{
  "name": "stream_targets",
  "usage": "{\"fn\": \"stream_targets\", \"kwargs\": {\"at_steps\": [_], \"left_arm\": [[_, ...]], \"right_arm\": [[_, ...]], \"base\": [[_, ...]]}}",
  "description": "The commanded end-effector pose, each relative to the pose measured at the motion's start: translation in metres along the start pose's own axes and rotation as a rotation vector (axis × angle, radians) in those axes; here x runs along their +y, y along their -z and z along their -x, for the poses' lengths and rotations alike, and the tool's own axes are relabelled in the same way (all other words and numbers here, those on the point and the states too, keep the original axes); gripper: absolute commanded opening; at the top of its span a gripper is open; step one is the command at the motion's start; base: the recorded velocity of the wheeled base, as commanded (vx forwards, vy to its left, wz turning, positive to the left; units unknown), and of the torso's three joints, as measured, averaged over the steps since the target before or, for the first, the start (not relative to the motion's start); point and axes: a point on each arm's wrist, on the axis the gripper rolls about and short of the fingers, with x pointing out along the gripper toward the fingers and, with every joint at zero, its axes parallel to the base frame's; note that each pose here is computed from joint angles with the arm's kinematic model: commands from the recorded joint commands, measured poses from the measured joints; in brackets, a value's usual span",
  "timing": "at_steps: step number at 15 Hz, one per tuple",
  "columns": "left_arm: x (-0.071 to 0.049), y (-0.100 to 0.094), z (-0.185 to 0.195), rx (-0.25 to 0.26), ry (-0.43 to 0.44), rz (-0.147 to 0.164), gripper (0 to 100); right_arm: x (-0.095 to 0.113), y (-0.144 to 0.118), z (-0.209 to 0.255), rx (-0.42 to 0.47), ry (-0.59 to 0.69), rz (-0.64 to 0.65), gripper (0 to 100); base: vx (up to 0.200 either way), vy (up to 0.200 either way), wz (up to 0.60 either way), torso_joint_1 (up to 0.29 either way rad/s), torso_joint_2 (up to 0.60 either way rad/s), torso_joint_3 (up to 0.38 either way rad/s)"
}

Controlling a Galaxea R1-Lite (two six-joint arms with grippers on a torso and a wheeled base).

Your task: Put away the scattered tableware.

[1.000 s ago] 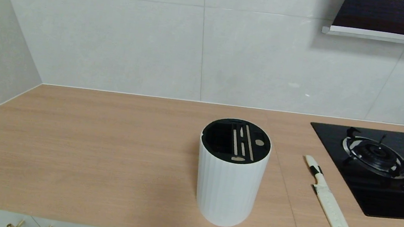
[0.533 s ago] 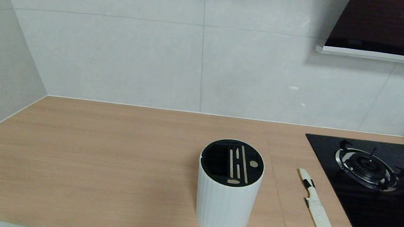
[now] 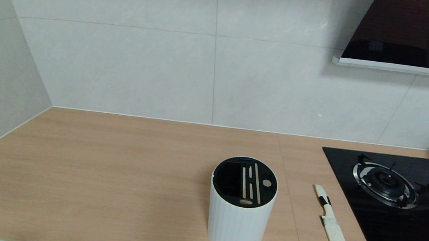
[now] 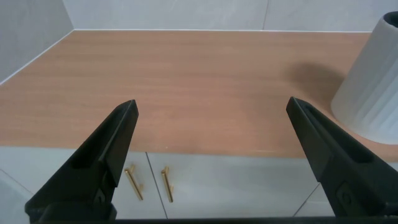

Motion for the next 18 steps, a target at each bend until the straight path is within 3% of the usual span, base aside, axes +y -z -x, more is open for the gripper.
{"fn": "stream_targets", "kwargs": {"at_steps": [1,4,6,8,10,12,14,18], "left_arm": [[0.000,0.000,0.000,0.000,-0.001,0.000,100],[0.000,0.000,0.000,0.000,-0.001,0.000,100],[0.000,0.000,0.000,0.000,-0.001,0.000,100],[0.000,0.000,0.000,0.000,-0.001,0.000,100],[0.000,0.000,0.000,0.000,-0.001,0.000,100],[0.000,0.000,0.000,0.000,-0.001,0.000,100],[0.000,0.000,0.000,0.000,-0.001,0.000,100],[0.000,0.000,0.000,0.000,-0.001,0.000,100]], "right_arm": [[0.000,0.000,0.000,0.003,0.000,0.004,100],[0.000,0.000,0.000,0.003,-0.003,0.026,100],[0.001,-0.050,0.000,-0.036,-0.103,-0.004,100],[0.003,-0.066,-0.015,0.048,-0.158,-0.004,100],[0.010,-0.087,-0.055,0.247,-0.242,-0.001,100],[0.022,-0.090,-0.102,0.411,-0.283,0.010,100],[0.040,-0.078,-0.150,0.515,-0.329,0.034,100],[0.062,-0.029,-0.235,0.744,-0.238,0.091,100]], "base": [[0.000,0.000,0.00,0.000,0.00,0.000],[0.000,0.000,0.00,0.000,0.00,0.000],[0.000,0.000,0.00,0.000,0.00,0.000],[0.000,0.000,0.00,0.000,0.00,0.000],[0.000,0.000,0.00,0.000,0.00,0.000],[0.000,0.000,0.00,0.000,0.00,0.000],[0.000,0.000,0.00,0.000,0.00,0.000],[0.000,0.000,0.00,0.000,0.00,0.000]]}}
